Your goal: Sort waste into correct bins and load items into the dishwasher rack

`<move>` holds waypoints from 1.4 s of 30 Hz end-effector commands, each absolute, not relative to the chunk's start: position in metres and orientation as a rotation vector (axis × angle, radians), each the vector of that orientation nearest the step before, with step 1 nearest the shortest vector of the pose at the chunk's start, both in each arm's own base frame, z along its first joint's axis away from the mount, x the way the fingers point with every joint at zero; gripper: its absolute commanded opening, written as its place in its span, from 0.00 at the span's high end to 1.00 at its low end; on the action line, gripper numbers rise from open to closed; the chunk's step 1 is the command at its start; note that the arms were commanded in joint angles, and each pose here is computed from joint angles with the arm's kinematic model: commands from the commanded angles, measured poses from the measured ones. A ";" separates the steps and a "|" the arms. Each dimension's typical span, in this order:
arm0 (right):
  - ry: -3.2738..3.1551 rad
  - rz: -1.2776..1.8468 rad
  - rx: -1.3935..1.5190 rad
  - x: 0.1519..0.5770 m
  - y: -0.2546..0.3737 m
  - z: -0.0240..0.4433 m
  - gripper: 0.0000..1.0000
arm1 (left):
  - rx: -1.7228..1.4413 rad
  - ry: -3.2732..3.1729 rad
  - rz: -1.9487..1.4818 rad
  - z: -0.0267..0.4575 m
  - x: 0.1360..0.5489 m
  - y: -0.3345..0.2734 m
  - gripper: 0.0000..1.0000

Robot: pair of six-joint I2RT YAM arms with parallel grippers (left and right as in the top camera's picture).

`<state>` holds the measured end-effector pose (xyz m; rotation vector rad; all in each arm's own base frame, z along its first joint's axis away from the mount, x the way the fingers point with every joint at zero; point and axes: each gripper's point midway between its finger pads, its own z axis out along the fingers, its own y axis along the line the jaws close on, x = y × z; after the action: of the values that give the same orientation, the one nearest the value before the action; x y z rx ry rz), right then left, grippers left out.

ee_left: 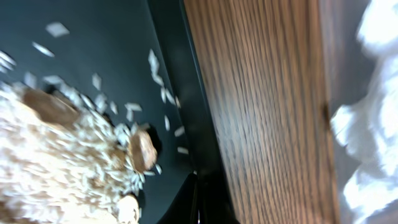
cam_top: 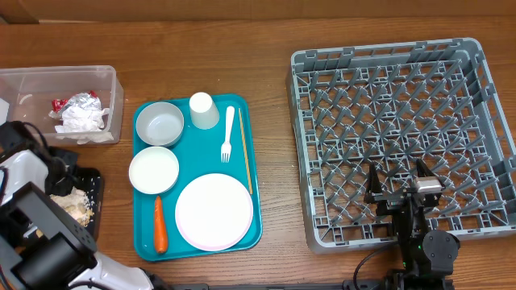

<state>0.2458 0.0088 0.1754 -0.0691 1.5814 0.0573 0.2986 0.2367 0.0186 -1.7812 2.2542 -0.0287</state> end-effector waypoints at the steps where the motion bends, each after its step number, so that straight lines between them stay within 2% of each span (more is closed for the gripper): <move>1: 1.579 0.057 -0.070 0.246 0.008 0.173 0.00 | -1.775 2.321 -0.037 0.000 0.306 0.218 0.96; 9: 1.579 0.057 -0.070 0.246 0.008 0.173 0.00 | -1.681 2.375 -0.049 0.000 0.324 0.196 0.96; 25: 1.578 0.057 -0.070 0.246 0.008 0.173 0.00 | -1.738 2.486 -0.046 -0.005 0.300 0.179 0.96; 42: 1.579 0.057 -0.070 0.246 0.008 0.173 0.00 | -1.694 2.500 -0.117 0.008 0.303 0.171 0.96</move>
<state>0.2458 0.0089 0.1753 -0.0690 1.5818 0.0579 0.3015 0.1764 0.0010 -1.7209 2.4945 -0.0891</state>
